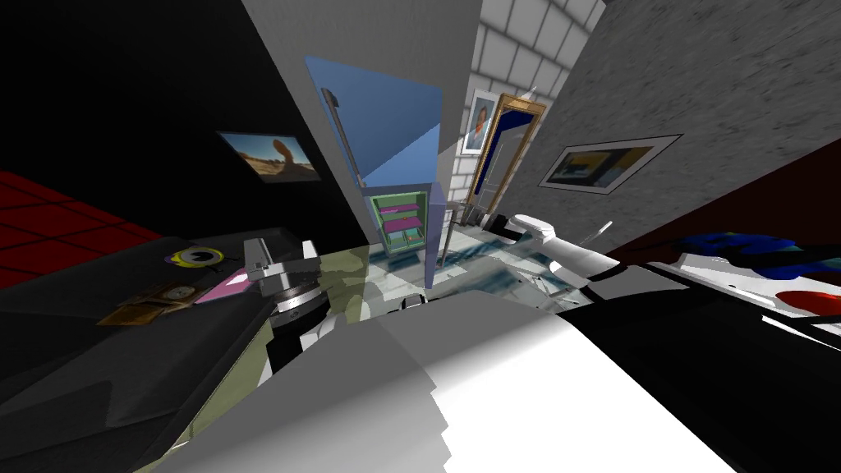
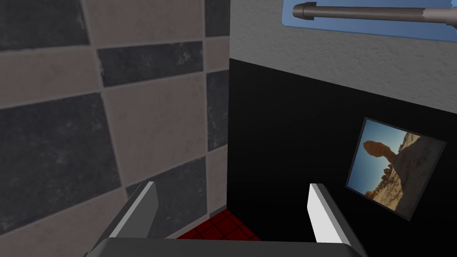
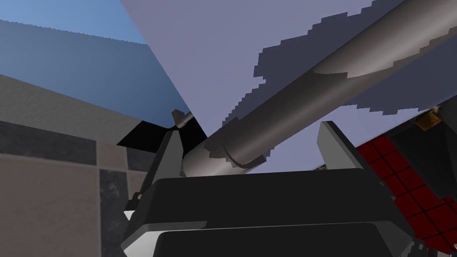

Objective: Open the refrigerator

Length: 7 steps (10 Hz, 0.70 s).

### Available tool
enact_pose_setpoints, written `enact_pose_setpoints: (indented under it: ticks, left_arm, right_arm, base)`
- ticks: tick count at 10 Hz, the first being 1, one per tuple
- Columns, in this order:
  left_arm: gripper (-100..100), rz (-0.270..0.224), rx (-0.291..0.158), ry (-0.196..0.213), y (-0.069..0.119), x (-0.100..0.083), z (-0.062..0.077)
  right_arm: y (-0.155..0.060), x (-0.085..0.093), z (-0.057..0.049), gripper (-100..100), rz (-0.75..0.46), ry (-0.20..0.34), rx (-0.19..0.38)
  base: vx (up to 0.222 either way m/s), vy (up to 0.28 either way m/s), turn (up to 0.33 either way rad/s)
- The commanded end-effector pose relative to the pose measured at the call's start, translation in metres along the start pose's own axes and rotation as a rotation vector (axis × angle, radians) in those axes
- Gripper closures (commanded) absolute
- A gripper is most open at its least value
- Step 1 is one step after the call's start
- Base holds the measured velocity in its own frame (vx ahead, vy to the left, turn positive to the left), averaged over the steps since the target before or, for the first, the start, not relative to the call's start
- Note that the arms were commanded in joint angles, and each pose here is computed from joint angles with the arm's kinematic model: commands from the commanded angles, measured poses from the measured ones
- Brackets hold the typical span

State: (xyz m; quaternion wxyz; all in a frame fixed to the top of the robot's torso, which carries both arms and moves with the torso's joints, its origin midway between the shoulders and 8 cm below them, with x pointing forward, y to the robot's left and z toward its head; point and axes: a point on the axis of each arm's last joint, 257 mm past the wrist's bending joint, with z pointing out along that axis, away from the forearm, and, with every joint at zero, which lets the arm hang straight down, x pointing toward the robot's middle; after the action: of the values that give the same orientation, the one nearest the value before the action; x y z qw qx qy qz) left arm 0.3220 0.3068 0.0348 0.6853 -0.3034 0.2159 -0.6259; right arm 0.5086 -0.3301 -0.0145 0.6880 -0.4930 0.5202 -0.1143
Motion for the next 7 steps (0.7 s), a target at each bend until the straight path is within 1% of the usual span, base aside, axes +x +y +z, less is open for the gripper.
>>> enact_pose_setpoints:
  ticks: [1, 2, 3, 4, 7]
  left_arm:
    - [0, 0.0, 0.0, 0.0, 0.0, 0.0, 0.0]
    - [0, 0.0, 0.0, 0.0, -0.0001, 0.0, 0.0]
    - [0, 0.0, 0.0, 0.0, 0.0, 0.0, 0.0]
    - [0, 0.0, 0.0, 0.0, 0.0, 0.0, 0.0]
    - [0, 0.0, 0.0, 0.0, 0.0, 0.0, 0.0]
  right_arm:
    - [-0.0223, -0.0096, -0.0002, -100, 0.0, -0.001, 0.006]
    - [-0.0316, -0.0154, -0.0007, -100, 0.0, -0.002, 0.005]
    - [-0.0254, -0.013, 0.0, -100, -0.001, 0.0, 0.005]
    - [-0.0265, -0.0139, 0.0001, 0, 0.001, 0.0, 0.006]
    - [-0.0257, -0.0147, 0.0004, 0, 0.001, -0.003, 0.004]
  base:
    - [0.012, 0.064, -0.003]
    - [0.014, 0.042, 0.007]
    - [0.009, 0.021, 0.002]
    - [0.003, 0.011, 0.008]
    - [0.0, 0.003, 0.003]
